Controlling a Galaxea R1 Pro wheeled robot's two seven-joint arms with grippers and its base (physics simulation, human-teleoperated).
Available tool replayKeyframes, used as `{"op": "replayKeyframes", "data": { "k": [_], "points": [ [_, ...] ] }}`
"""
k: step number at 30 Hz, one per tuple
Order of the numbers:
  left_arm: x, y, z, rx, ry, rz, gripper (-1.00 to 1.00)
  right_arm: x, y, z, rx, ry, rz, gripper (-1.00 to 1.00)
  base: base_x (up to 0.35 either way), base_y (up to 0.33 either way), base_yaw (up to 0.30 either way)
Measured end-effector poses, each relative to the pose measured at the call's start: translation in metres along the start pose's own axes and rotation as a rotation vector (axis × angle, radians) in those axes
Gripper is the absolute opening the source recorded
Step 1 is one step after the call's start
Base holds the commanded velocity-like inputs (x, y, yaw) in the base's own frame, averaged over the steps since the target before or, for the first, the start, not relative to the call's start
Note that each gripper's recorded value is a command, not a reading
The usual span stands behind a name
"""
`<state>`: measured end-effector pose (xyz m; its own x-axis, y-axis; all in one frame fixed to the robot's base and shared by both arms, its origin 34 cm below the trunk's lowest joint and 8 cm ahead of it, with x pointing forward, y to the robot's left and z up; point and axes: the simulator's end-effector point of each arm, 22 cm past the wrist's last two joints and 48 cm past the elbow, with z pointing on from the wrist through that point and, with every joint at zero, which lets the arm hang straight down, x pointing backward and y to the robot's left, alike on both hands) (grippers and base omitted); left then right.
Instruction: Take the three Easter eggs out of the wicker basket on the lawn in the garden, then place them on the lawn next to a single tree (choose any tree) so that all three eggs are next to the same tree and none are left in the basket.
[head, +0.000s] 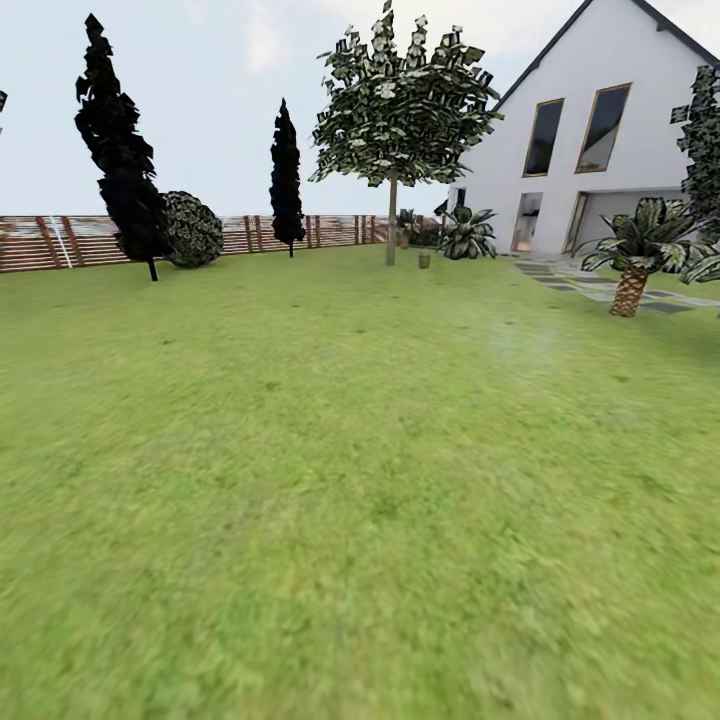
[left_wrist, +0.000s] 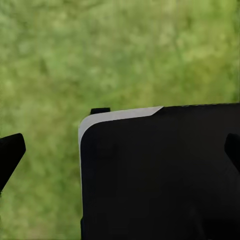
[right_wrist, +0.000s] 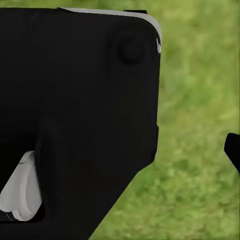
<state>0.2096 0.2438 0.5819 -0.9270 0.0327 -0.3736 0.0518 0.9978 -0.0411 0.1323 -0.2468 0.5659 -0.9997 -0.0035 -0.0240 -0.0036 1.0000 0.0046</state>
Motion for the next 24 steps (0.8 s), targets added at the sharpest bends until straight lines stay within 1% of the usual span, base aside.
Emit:
{"op": "replayKeyframes", "data": {
  "k": [24],
  "points": [
    [0.0000,-0.0005,0.0000,0.001,0.000,0.000,1.00,0.0000,0.0000,0.0000,0.000,0.000,0.000,1.00,0.217,0.000,0.000]
  ]
}}
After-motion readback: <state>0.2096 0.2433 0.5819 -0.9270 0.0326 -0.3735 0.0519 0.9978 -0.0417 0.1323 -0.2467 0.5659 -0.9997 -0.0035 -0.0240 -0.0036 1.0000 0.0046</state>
